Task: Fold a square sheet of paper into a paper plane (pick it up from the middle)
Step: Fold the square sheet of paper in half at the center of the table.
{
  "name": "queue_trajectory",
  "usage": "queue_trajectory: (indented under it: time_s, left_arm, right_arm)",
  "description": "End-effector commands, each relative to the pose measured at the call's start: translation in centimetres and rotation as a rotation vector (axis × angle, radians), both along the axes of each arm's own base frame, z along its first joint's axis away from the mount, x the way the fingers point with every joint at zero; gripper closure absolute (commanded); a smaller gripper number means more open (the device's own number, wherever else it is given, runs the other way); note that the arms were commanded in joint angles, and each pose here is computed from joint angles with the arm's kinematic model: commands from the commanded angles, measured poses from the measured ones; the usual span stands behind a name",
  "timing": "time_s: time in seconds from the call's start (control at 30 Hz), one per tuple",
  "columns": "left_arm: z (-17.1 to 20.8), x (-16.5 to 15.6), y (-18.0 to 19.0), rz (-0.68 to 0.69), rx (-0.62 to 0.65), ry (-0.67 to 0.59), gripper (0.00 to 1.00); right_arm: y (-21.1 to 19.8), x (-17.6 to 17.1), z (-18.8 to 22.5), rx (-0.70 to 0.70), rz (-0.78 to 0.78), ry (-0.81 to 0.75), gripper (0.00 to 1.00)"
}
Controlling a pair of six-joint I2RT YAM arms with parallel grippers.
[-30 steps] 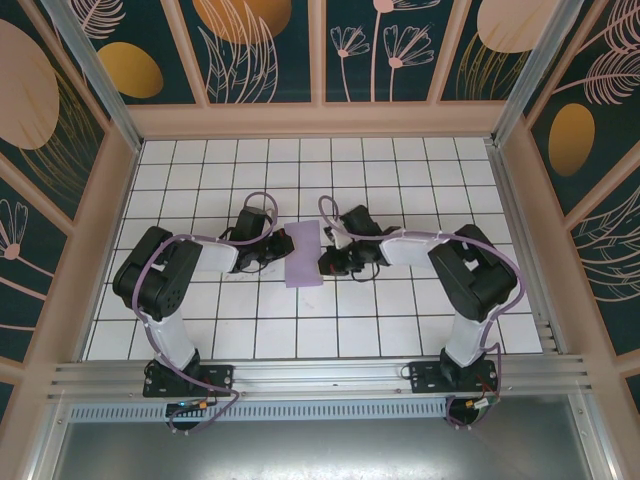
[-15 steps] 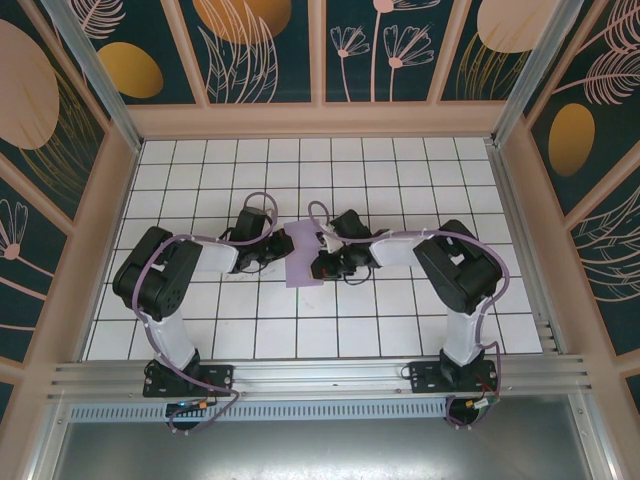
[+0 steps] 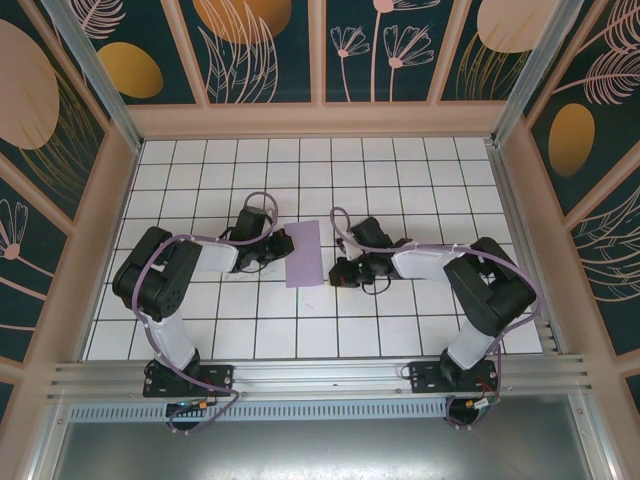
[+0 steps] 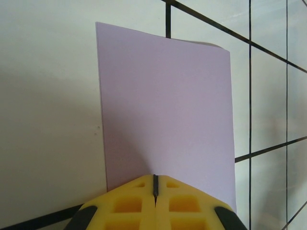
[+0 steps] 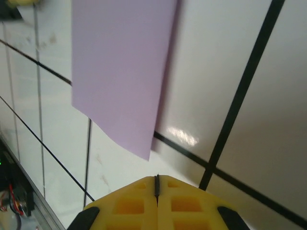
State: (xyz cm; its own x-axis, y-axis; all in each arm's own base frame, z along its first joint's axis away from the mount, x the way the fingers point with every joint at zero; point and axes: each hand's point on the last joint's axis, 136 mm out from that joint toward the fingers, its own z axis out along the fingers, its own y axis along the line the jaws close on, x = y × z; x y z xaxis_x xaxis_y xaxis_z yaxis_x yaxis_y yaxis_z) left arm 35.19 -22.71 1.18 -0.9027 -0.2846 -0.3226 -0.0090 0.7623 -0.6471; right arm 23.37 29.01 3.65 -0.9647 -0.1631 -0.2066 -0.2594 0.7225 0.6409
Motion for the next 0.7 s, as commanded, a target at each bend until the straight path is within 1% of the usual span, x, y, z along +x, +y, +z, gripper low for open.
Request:
queue_trajectory:
  time_s: [0.0,0.03,0.07,0.1,0.13,0.17,0.23,0.27,0.37,0.4,0.5,0.67]
  left_arm:
    - [-4.6,-4.5,4.4,0.027,0.208,0.215,1.0]
    - [-3.0,-3.6,3.6,0.018,0.173,0.176,1.0]
    - [-1.7,-3.0,3.0,0.01,0.145,0.145,0.98]
    - [-0.2,-2.4,2.4,-0.004,0.115,0.112,0.92]
    - [1.1,-1.8,1.7,-0.025,0.084,0.082,0.83]
    - [1.9,-1.5,1.0,-0.049,0.063,0.065,0.78]
    - [4.6,-0.7,-0.3,-0.097,0.009,0.005,0.7]
    - [5.1,-0.5,-0.9,-0.115,-0.008,-0.006,0.69]
    - [6.2,-0.1,-2.3,-0.148,-0.057,-0.029,0.69]
    - [5.1,-0.1,-2.5,-0.151,-0.054,-0.004,0.72]
    - [4.8,0.3,-3.5,-0.164,-0.077,0.005,0.78]
    - [3.7,0.3,-5.1,-0.198,-0.089,0.034,0.85]
  right_arm:
    - [0.8,3.6,2.8,0.05,-0.108,-0.065,1.0]
    - [0.7,4.4,2.6,0.038,-0.145,-0.06,1.0]
    - [0.6,5.1,2.4,0.036,-0.177,-0.05,1.0]
    - [0.5,5.7,2.1,0.041,-0.208,-0.034,1.0]
    - [0.6,6.3,2.0,0.053,-0.239,-0.02,1.0]
    - [0.8,6.7,2.2,0.074,-0.255,-0.014,1.0]
    - [1.6,7.5,2.6,0.114,-0.276,-0.003,1.0]
    - [1.9,7.8,2.9,0.133,-0.28,0.0,1.0]
    - [2.9,8.5,3.0,0.159,-0.291,0.023,1.0]
    - [3.1,8.5,2.7,0.16,-0.29,0.036,1.0]
    - [3.6,8.5,2.0,0.161,-0.287,0.065,1.0]
    - [4.8,8.4,1.4,0.169,-0.273,0.087,1.0]
